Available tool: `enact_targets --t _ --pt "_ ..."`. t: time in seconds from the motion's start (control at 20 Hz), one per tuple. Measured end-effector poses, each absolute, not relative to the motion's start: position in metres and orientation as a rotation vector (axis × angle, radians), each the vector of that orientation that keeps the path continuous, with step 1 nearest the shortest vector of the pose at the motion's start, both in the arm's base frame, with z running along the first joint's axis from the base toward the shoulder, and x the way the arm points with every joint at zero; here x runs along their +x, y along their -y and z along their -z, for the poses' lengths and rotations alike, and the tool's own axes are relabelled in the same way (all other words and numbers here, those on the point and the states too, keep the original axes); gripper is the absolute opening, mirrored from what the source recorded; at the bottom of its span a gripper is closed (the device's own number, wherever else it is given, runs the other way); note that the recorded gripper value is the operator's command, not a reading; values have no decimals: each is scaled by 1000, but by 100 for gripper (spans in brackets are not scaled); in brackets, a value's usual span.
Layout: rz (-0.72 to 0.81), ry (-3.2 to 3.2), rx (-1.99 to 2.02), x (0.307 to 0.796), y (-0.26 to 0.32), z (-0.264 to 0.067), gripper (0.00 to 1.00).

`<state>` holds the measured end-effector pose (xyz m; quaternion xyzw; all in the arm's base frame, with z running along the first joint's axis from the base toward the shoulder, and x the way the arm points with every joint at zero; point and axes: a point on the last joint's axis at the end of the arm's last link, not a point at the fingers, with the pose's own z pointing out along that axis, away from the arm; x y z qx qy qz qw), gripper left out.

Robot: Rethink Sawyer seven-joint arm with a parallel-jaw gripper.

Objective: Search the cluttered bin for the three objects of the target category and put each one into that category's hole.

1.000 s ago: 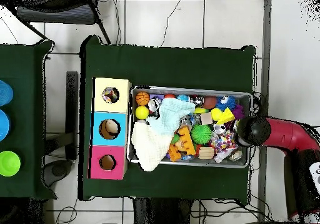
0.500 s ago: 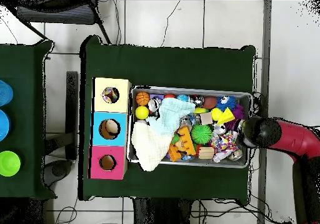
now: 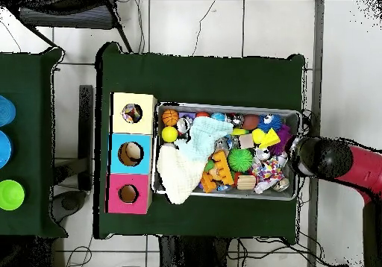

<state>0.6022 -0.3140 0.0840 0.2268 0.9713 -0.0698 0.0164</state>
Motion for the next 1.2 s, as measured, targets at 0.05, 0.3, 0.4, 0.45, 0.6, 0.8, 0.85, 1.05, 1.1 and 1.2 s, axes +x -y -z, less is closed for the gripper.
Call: enact_targets --t 0.05,0.3,0.4,0.45,0.6,0.8,0.85,1.05,1.1,1.2 --pt "219 -3011 699 606 310 -91 0" --pt "226 -2979 646 628 284 -122 0" --pt "227 -2970 607 640 266 -132 0" --pt "225 -2967 591 645 257 -136 0" --pt "220 -2963 532 659 226 -145 0" --pt "210 -2971 430 677 169 -151 0" --pt "206 -2975 412 679 157 -151 0" --pt "192 -2990 334 688 90 -151 0" --pt "190 -2992 326 689 79 -151 0" --pt "181 -2997 312 692 35 -150 0"
